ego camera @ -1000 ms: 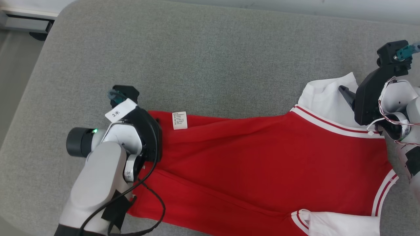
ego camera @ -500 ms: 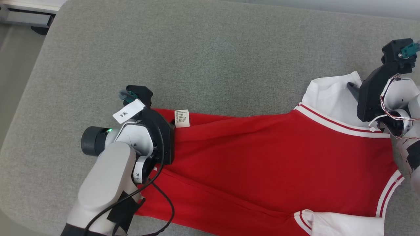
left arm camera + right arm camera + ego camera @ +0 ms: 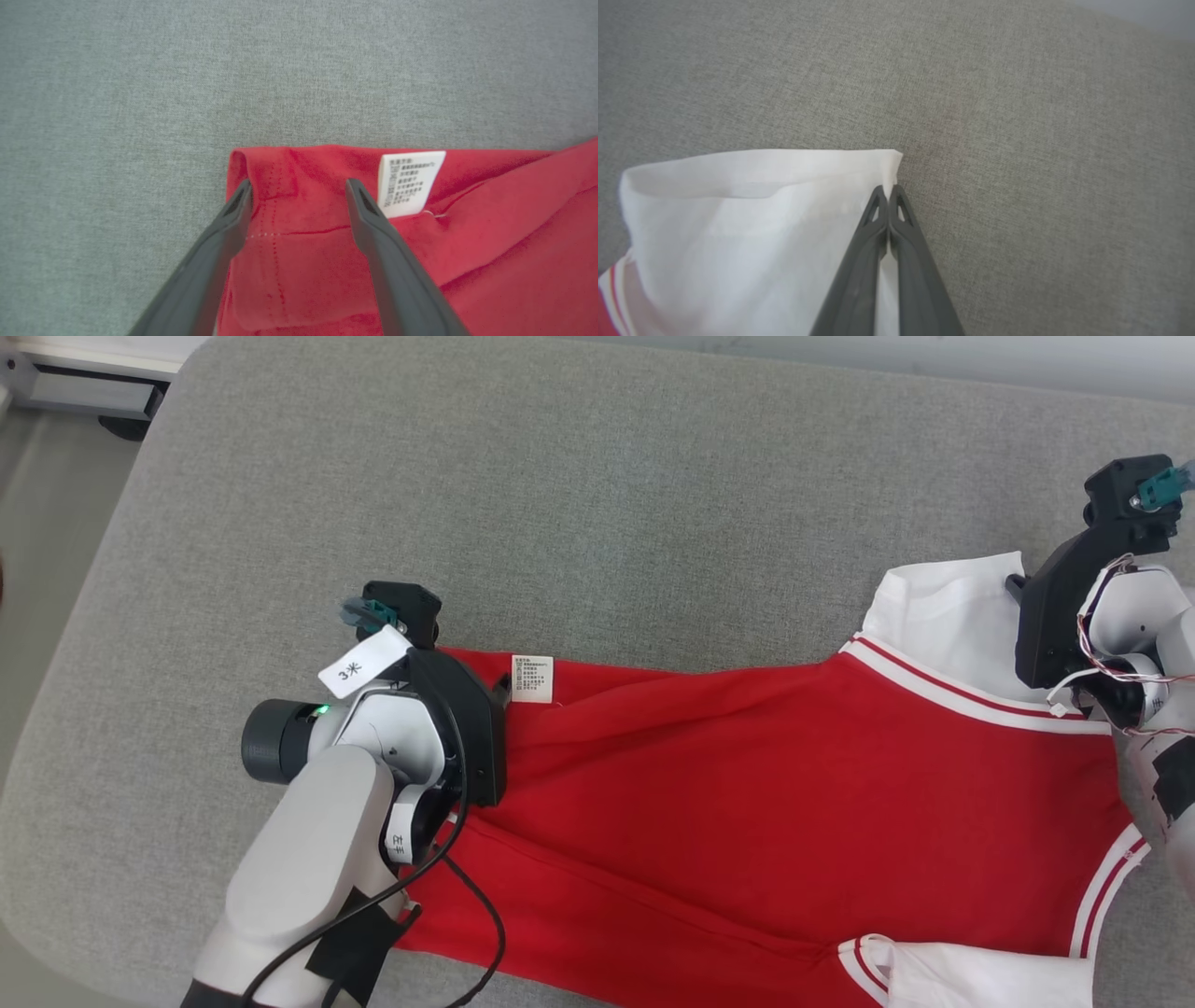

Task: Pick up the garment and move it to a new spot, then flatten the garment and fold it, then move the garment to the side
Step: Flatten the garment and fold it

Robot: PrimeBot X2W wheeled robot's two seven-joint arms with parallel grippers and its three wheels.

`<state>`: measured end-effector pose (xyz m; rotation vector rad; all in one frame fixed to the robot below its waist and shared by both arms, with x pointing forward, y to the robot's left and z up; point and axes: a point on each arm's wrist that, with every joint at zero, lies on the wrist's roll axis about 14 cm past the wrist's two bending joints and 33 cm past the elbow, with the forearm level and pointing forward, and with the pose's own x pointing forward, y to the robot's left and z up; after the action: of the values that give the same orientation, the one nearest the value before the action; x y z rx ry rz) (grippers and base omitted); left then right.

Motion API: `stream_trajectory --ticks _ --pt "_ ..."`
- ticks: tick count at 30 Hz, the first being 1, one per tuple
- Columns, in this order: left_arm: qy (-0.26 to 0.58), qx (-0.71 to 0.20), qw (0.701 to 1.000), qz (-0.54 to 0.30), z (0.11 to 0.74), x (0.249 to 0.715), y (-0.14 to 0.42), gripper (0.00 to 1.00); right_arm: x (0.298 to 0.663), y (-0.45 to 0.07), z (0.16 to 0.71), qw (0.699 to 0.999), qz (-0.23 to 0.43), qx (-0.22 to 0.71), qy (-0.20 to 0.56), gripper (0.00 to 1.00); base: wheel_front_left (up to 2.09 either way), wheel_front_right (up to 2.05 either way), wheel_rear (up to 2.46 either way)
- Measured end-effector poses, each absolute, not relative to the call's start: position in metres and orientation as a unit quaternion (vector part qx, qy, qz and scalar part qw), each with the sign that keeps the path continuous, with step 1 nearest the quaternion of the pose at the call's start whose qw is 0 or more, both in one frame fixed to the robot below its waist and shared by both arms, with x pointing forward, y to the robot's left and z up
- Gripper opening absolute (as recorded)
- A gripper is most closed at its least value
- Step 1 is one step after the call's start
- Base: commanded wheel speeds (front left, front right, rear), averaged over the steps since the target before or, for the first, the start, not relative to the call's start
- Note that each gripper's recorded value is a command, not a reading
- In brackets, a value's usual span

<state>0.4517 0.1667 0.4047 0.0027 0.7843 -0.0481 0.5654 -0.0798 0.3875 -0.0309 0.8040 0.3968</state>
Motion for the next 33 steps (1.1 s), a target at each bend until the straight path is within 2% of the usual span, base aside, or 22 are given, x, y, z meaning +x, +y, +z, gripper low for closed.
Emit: stream_trajectory --ticks 13,21,23,25,27,29,31,33 --pt "0.335 0.018 0.942 -0.011 0.433 0.461 0.172 1.0 0.567 -0.078 0.393 0.905 0.192 -0.019 0.379 0.0 0.0 0.0 0.0" --pt "0.39 0.004 0.921 -0.01 0.405 0.434 0.17 1.0 0.564 -0.076 0.389 0.903 0.193 -0.021 0.383 0.0 0.0 0.0 0.0" --pt "0.392 0.005 0.92 -0.01 0.405 0.433 0.17 0.97 0.563 -0.076 0.389 0.903 0.193 -0.022 0.384 0.0 0.0 0.0 0.0" --pt "0.394 0.009 0.919 -0.008 0.405 0.433 0.172 0.82 0.563 -0.077 0.388 0.903 0.193 -0.022 0.384 0.0 0.0 0.0 0.0" --pt "0.397 0.01 0.918 -0.006 0.405 0.433 0.172 0.55 0.563 -0.077 0.387 0.902 0.192 -0.023 0.385 0.0 0.0 0.0 0.0" --pt "0.396 0.011 0.918 -0.007 0.407 0.434 0.172 0.46 0.562 -0.079 0.385 0.902 0.191 -0.024 0.387 0.0 0.0 0.0 0.0" --pt "0.395 0.011 0.919 -0.008 0.408 0.434 0.172 0.42 0.562 -0.079 0.385 0.902 0.19 -0.024 0.386 0.0 0.0 0.0 0.0" --pt "0.395 0.011 0.919 -0.008 0.409 0.434 0.171 0.33 0.562 -0.079 0.385 0.902 0.19 -0.024 0.386 0.0 0.0 0.0 0.0"
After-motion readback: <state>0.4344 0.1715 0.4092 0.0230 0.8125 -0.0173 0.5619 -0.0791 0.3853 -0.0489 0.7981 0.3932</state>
